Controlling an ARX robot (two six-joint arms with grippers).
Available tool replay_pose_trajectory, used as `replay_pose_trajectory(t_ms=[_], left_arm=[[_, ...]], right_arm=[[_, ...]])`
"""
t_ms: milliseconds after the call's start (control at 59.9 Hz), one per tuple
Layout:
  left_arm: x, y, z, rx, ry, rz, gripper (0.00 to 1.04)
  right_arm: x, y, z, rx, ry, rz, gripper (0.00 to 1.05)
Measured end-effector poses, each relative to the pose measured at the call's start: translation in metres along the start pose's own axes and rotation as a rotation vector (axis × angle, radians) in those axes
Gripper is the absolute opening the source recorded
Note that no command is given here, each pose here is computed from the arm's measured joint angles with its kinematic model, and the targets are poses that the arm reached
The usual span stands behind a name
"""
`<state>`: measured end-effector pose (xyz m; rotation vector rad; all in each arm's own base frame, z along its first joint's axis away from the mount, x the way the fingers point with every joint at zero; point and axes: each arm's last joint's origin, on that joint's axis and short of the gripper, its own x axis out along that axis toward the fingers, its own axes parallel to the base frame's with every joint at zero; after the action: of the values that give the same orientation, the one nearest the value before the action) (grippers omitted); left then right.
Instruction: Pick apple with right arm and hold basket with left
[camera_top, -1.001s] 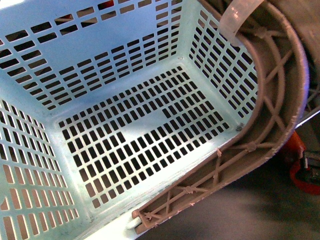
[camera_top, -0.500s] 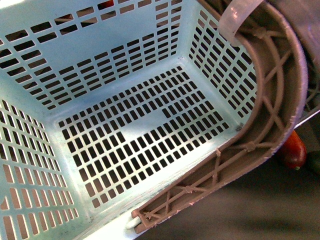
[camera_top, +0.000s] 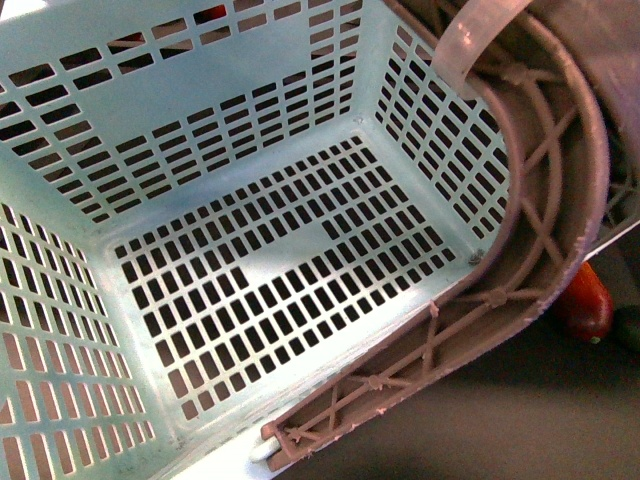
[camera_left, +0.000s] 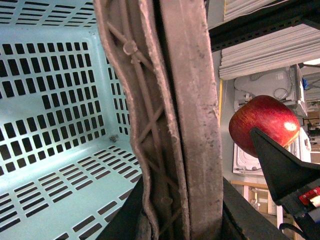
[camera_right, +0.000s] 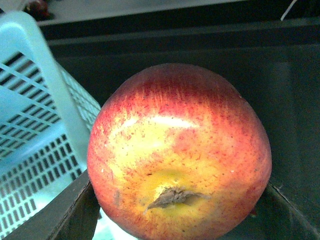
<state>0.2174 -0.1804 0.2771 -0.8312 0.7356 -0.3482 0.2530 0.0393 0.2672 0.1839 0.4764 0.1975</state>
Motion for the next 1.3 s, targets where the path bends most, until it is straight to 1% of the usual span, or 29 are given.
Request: replay_pose_trajectory(t_ms=[117, 200, 300, 317, 434, 551, 701, 734, 784, 918, 1001, 1068, 1101, 1301], left_arm=[[0.0, 0.0, 0.0, 0.0, 0.001, -0.001, 0.19], [0.0, 0.0, 0.0, 0.0, 0.001, -0.001, 0.19], [0.0, 0.0, 0.0, 0.0, 0.0, 0.0, 0.19], [0.0, 0.0, 0.0, 0.0, 0.0, 0.0, 0.19], [0.0, 0.0, 0.0, 0.0, -0.002, 0.001, 0.19], [0.0, 0.0, 0.0, 0.0, 0.0, 0.0, 0.19], [0.0, 0.0, 0.0, 0.0, 0.001, 0.0, 0.19], [0.0, 0.0, 0.0, 0.0, -0.001, 0.0, 0.19], [0.0, 0.0, 0.0, 0.003, 0.001, -0.001, 0.19], [0.0, 0.0, 0.0, 0.006, 0.003, 0.002, 0.19], [0.0, 0.001, 0.0, 0.006, -0.005, 0.006, 0.19], [0.0, 0.001, 0.0, 0.008, -0.005, 0.006, 0.19], [0.0, 0.001, 0.0, 0.006, -0.006, 0.007, 0.19], [0.0, 0.0, 0.0, 0.003, 0.006, 0.0, 0.19]], right_arm=[[-0.004, 0.022, -0.005, -0.02, 0.001, 0.057, 0.74], [-0.006, 0.032, -0.012, -0.034, 0.01, 0.086, 0.73], [-0.009, 0.042, -0.025, -0.049, 0.036, 0.119, 0.73], [-0.009, 0.045, -0.031, -0.055, 0.047, 0.128, 0.73], [-0.011, 0.051, -0.05, -0.069, 0.082, 0.148, 0.73], [-0.01, 0.05, -0.061, -0.073, 0.083, 0.135, 0.73], [-0.009, 0.049, -0.066, -0.072, 0.066, 0.116, 0.96], [-0.009, 0.05, -0.065, -0.071, 0.061, 0.118, 0.97], [-0.011, 0.05, -0.063, -0.069, 0.041, 0.123, 0.96], [-0.02, 0.043, -0.054, -0.046, -0.011, 0.107, 0.96], [-0.029, 0.033, -0.051, -0.033, -0.038, 0.044, 0.96], [-0.038, 0.021, -0.055, -0.03, -0.044, -0.013, 0.96], [-0.04, 0.019, -0.055, -0.027, -0.048, -0.024, 0.96], [-0.041, 0.018, -0.056, -0.037, -0.049, -0.026, 0.96]])
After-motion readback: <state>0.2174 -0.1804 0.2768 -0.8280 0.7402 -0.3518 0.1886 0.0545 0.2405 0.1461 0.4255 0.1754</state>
